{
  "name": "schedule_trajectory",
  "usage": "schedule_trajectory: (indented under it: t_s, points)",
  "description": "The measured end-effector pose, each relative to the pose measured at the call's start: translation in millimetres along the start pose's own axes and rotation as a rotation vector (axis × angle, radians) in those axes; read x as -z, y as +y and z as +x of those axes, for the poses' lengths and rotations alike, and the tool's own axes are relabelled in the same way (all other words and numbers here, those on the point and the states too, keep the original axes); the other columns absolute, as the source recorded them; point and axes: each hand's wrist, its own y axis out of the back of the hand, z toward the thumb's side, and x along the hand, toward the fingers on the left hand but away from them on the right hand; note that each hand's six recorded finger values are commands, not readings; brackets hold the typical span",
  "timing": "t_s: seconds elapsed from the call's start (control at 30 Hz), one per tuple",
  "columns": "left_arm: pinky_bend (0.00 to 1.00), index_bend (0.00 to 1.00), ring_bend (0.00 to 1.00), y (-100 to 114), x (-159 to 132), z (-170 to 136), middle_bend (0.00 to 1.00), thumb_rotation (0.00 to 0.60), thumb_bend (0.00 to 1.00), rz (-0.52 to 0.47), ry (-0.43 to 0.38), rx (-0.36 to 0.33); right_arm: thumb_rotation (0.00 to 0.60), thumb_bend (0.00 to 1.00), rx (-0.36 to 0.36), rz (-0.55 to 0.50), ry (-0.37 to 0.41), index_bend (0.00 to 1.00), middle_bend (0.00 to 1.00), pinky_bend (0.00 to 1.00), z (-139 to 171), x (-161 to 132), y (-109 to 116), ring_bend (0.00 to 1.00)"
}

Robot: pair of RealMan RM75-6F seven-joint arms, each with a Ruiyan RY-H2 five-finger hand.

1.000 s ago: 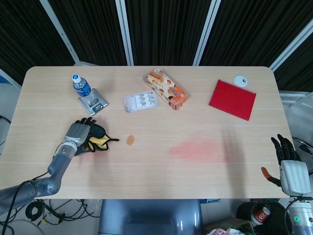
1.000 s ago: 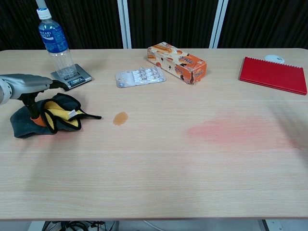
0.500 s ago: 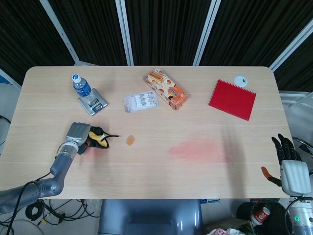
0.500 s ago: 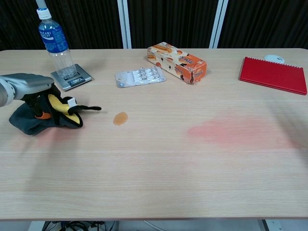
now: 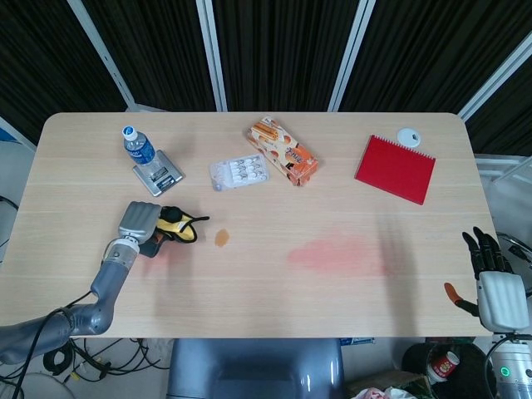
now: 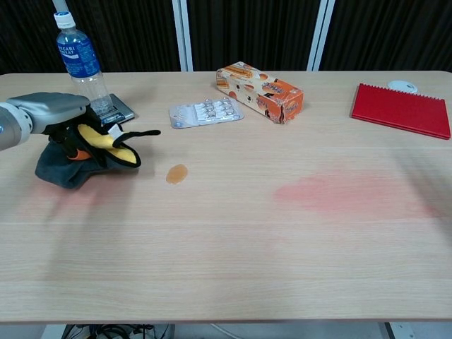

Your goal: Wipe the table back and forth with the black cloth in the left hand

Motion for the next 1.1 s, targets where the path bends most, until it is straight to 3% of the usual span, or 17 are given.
schedule_trajectory:
  t_s: [0.4, 0.8, 1.1]
  points:
    - [0.67, 0.68, 0.58, 34.4, -93.3, -3.8, 0.64, 0.600, 0.44, -0.026, -0.219, -0.084, 0.600, 0.17, -0.003, -0.006, -0.003, 0.04, 0.00, 0.23, -0.2, 0.3, -0.5, 0.01]
    - [0.67, 0.68, 0.58, 4.9, -166.0, 2.6, 0.64, 0.600, 0.44, 0.004, -0.307, -0.044, 0.600, 0.17, -0.004, -0.018, -0.011, 0.04, 0.00, 0.23, -0.5, 2.5, 0.3, 0.01]
    - [0.67, 0.69, 0.58, -15.6, -170.1, 17.6, 0.64, 0.600, 0.44, 0.082, -0.285, -0.013, 0.600, 0.17, -0.003, -0.027, -0.017, 0.04, 0.00, 0.23, -0.5, 4.1, 1.0, 0.01]
